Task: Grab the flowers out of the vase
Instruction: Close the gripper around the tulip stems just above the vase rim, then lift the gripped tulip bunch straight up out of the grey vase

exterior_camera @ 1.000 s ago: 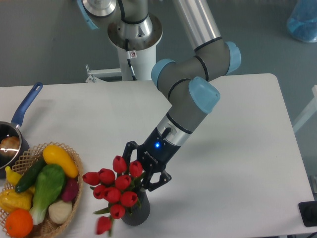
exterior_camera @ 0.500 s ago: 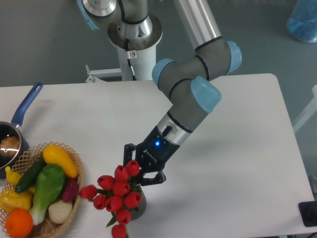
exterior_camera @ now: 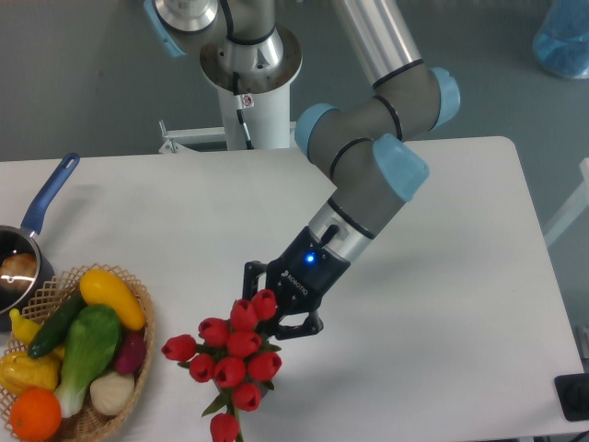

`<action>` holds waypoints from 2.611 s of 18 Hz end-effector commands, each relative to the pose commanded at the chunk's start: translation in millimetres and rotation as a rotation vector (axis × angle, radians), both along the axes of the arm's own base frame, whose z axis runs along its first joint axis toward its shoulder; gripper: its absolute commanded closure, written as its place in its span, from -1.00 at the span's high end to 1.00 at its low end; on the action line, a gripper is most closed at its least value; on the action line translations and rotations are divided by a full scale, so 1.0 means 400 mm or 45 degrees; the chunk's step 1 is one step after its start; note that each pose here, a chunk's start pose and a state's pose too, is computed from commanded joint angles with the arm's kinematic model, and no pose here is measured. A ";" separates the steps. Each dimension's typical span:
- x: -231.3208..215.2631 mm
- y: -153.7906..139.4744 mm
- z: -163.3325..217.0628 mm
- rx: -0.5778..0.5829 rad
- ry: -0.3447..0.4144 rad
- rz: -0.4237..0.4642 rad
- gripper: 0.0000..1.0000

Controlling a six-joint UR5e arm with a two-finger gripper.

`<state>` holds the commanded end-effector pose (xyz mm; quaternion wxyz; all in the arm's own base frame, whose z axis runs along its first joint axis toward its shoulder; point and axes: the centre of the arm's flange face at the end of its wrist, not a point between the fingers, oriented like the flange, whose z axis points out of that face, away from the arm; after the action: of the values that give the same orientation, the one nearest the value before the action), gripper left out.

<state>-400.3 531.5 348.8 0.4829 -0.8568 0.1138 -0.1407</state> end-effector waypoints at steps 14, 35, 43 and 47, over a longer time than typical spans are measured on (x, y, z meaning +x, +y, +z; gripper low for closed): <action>-0.035 -0.096 0.137 0.190 -0.093 0.056 -1.00; -0.094 -0.188 0.245 0.368 -0.164 0.096 -1.00; -0.111 -0.215 0.267 0.380 -0.175 0.124 -1.00; -0.121 -0.224 0.276 0.397 -0.184 0.129 -1.00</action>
<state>-448.6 441.7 459.1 0.6231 -0.7639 0.0559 -0.1581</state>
